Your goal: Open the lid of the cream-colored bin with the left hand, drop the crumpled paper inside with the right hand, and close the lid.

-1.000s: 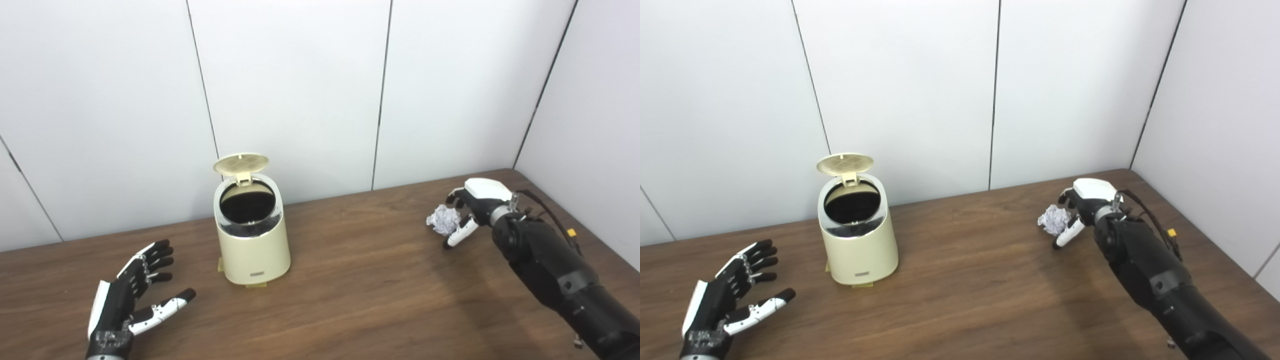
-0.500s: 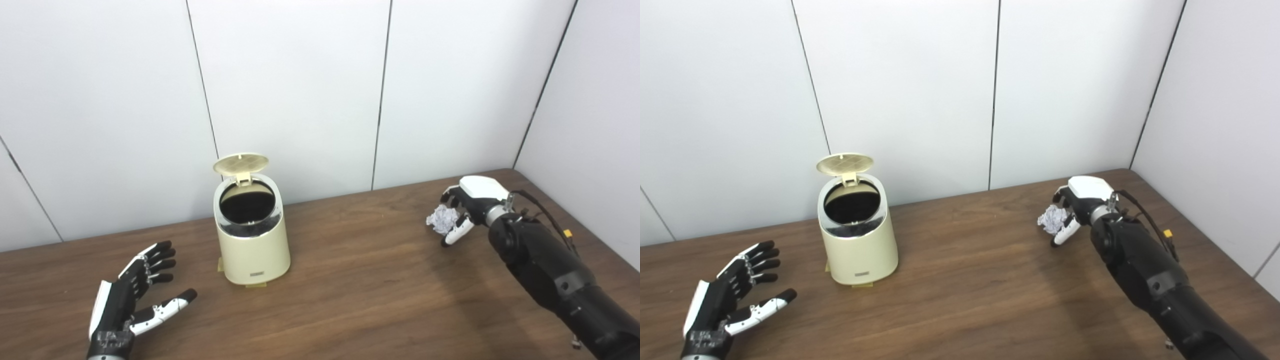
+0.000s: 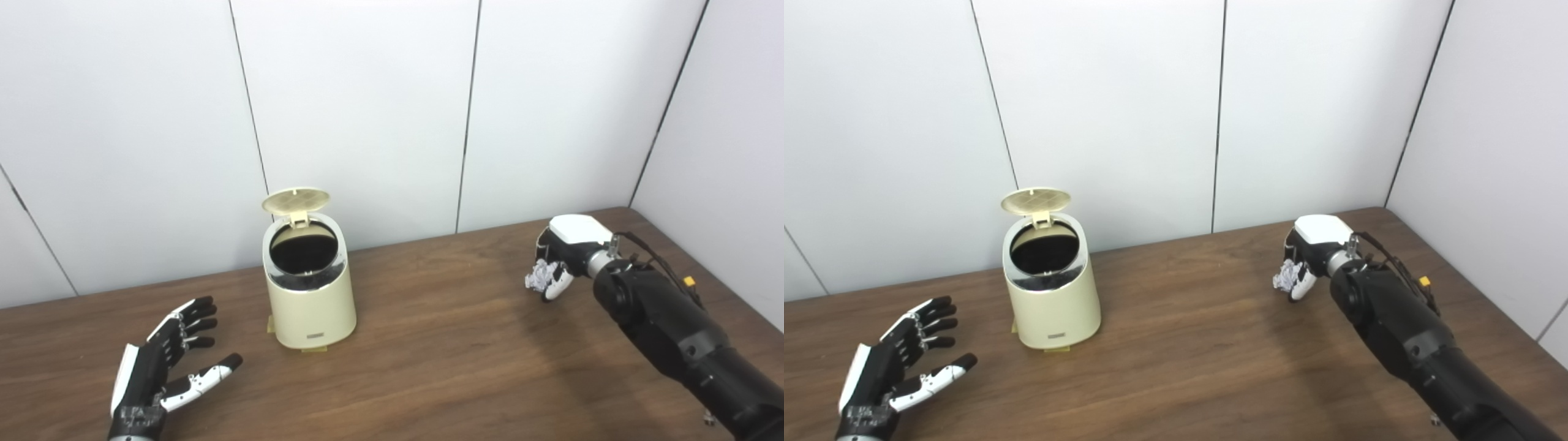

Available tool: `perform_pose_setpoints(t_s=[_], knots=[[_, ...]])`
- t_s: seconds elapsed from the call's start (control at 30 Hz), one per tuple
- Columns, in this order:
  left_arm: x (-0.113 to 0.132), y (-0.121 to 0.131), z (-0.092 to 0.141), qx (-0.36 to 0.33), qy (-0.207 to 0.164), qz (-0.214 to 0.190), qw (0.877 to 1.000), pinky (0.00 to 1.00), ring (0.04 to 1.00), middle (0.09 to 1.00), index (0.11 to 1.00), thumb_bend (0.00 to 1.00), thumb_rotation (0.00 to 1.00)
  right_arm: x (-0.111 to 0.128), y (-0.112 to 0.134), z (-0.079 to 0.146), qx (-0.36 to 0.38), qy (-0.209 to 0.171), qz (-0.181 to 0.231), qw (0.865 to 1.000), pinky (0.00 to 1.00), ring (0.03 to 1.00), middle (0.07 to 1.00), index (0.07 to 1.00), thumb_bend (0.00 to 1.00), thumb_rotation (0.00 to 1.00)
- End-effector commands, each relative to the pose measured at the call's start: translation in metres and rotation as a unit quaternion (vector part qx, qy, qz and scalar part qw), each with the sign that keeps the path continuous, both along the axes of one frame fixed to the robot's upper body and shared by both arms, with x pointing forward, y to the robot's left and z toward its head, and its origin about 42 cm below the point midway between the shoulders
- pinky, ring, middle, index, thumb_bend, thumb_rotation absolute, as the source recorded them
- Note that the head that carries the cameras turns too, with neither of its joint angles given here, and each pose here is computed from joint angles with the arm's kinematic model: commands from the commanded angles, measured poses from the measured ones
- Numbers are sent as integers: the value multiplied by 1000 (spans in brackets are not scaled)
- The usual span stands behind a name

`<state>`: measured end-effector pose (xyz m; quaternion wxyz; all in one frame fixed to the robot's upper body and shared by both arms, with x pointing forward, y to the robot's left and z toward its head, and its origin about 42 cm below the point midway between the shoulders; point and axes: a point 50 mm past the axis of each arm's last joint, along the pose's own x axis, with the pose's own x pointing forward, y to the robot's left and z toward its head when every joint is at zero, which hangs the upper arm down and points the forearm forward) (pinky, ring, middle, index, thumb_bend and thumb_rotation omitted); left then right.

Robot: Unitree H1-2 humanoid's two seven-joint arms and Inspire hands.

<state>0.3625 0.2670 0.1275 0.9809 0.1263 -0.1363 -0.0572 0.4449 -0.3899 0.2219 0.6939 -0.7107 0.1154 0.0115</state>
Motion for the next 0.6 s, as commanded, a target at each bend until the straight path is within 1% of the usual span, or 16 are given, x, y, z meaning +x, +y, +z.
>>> perform_pose_setpoints(t_s=[0.0, 0.13, 0.17, 0.23, 0.27, 0.3, 0.37, 0.4, 0.47, 0.5, 0.57], knots=[[-4, -1, -2, -1, -1, -4, 1000, 674, 774, 808, 843, 699, 45, 4, -13, 35, -48, -32, -6, 998, 718, 682, 549, 466, 520, 3], [-5, -3, -2, 2, 2, -6, 1000, 680, 778, 811, 845, 685, 17, 2, -10, 40, -86, -49, 19, 995, 744, 705, 548, 468, 520, 3], [-5, -4, -2, 3, 2, -7, 1000, 674, 775, 809, 845, 686, 30, 1, -9, 43, -90, -61, 30, 994, 730, 699, 540, 470, 522, 4], [-5, -5, -2, 4, 3, -9, 1000, 670, 778, 812, 848, 682, 34, -2, -3, 49, -87, -90, 52, 991, 681, 655, 516, 478, 527, 3], [-5, -5, -2, 3, 4, -9, 1000, 667, 777, 812, 851, 680, 27, -4, 1, 53, -74, -109, 62, 989, 643, 621, 488, 488, 530, 3], [-5, -5, -2, 3, 4, -9, 1000, 672, 777, 811, 849, 684, 25, -5, 5, 57, -62, -125, 70, 988, 635, 612, 486, 488, 530, 2], [-5, -6, -2, 9, 4, -7, 1000, 664, 765, 802, 845, 693, 36, -9, 17, 69, -31, -159, 83, 983, 620, 618, 494, 483, 530, 2], [-4, -6, -3, 8, 5, -7, 1000, 670, 767, 802, 846, 694, 37, -10, 24, 76, -12, -176, 90, 980, 641, 645, 499, 480, 530, 2], [-4, -7, -3, 2, 7, -10, 1000, 681, 773, 805, 850, 698, 43, -11, 37, 86, 28, -203, 108, 973, 620, 623, 478, 488, 532, 1], [-4, -8, -4, 0, 8, -10, 1000, 689, 778, 807, 853, 698, 43, -12, 45, 92, 49, -214, 116, 969, 588, 587, 463, 493, 532, 1], [-4, -9, -4, -1, 9, -10, 1000, 696, 778, 807, 853, 700, 45, -14, 56, 100, 79, -225, 122, 964, 571, 580, 460, 495, 532, 3]])
